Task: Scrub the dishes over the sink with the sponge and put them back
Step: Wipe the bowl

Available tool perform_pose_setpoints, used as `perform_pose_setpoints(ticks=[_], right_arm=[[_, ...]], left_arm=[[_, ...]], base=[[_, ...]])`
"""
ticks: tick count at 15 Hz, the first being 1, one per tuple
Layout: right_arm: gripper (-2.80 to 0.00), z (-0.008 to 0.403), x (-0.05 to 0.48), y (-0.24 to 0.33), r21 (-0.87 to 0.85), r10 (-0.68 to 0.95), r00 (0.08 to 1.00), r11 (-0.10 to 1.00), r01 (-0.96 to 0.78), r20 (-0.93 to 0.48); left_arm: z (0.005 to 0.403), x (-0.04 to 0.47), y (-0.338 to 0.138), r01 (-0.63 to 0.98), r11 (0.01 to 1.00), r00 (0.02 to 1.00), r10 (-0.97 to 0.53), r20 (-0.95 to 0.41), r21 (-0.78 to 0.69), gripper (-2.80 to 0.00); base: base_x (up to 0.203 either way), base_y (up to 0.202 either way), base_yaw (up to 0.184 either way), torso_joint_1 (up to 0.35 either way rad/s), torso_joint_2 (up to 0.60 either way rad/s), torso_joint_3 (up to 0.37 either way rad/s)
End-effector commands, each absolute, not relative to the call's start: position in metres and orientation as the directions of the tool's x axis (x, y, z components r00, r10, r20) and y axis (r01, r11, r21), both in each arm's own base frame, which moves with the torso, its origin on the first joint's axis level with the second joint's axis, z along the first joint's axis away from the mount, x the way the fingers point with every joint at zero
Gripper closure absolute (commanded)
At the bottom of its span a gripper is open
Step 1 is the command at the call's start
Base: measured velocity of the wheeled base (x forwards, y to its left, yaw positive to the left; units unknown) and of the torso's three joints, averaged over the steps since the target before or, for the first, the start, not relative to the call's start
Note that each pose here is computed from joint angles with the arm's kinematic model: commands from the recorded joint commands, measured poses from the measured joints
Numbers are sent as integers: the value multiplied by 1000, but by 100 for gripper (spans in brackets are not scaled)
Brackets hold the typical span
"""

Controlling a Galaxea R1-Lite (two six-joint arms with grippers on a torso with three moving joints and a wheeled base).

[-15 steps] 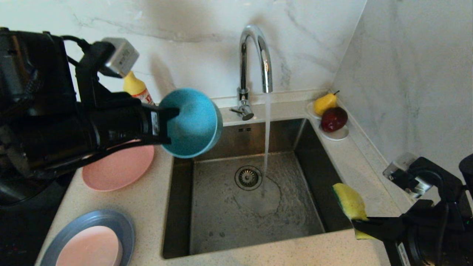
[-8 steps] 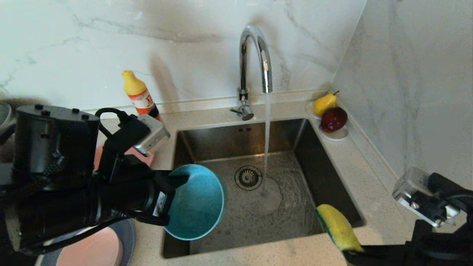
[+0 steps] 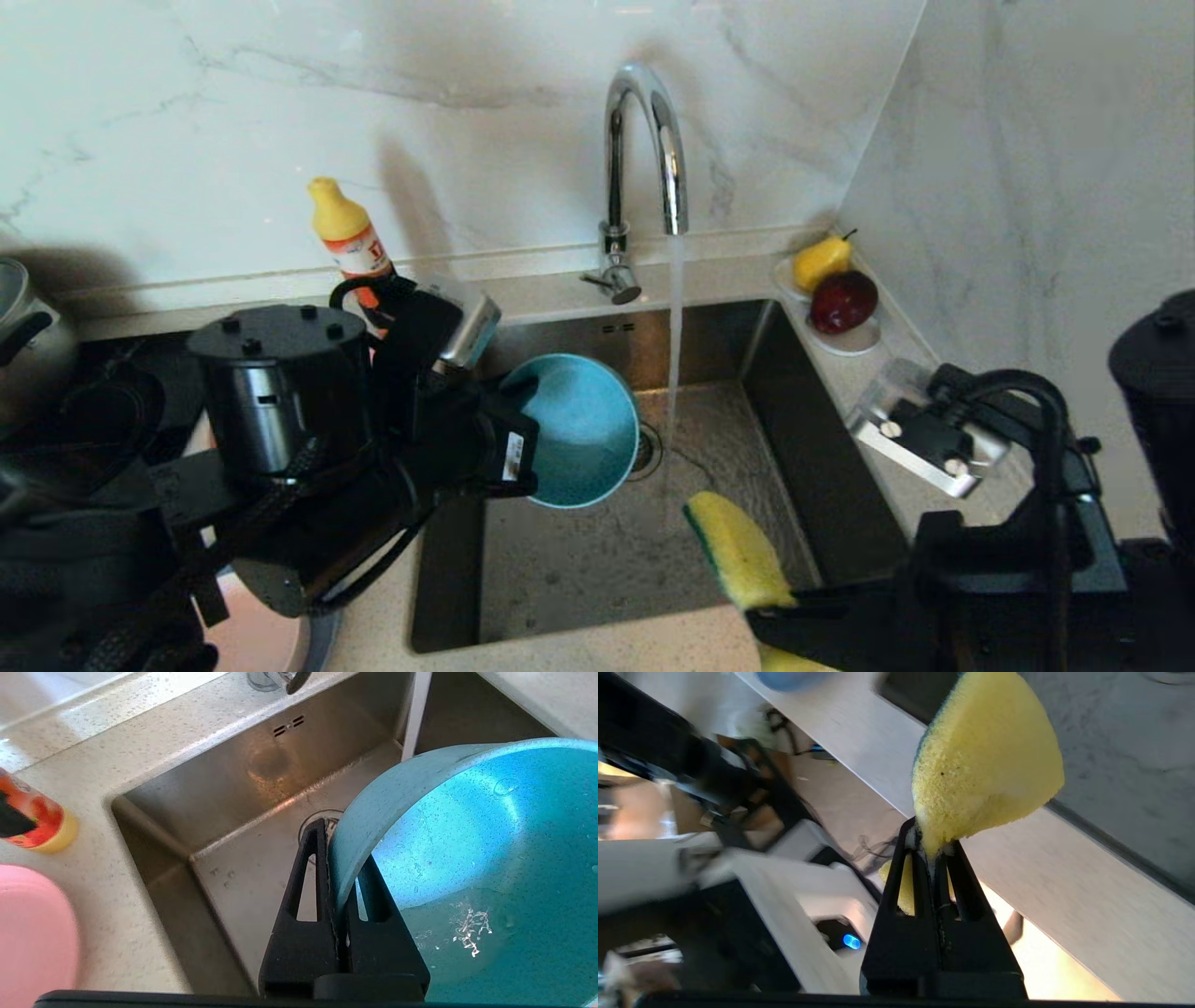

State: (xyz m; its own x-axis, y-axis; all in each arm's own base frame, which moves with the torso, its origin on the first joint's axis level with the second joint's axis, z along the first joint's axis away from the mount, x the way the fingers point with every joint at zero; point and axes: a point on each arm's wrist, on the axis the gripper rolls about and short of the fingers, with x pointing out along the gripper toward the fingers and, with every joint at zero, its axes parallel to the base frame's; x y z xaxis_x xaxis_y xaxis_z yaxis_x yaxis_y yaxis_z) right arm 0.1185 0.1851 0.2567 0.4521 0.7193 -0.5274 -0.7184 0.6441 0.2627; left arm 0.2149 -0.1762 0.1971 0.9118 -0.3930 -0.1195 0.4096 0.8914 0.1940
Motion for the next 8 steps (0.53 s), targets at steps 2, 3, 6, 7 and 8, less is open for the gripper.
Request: perform_pose_setpoints(ticks=[2, 3, 6, 7, 8], right_arm=[[0, 248, 133, 217, 291, 712, 412, 643, -709, -568], [0, 245, 136, 223, 293, 706, 407, 647, -704, -580], [0, 240, 142, 231, 315, 696, 401, 662, -680, -595], [0, 238, 143, 233, 314, 693, 400, 664, -679, -600], [0, 238, 144, 234, 315, 693, 400, 664, -678, -600]], left_arm=[[175, 214, -197, 417, 884, 908, -395, -141, 210, 0], [174, 213, -202, 401, 892, 916, -386, -111, 207, 0], [167, 209, -210, 375, 895, 926, -371, -66, 241, 0], [166, 206, -212, 373, 893, 927, -373, -49, 252, 0], [166, 206, -213, 371, 894, 927, -373, -41, 252, 0]], base=[[0, 0, 0, 0, 0, 0], [0, 0, 0, 0, 0, 0], [0, 0, 0, 0, 0, 0], [0, 0, 0, 0, 0, 0], [0, 0, 0, 0, 0, 0]])
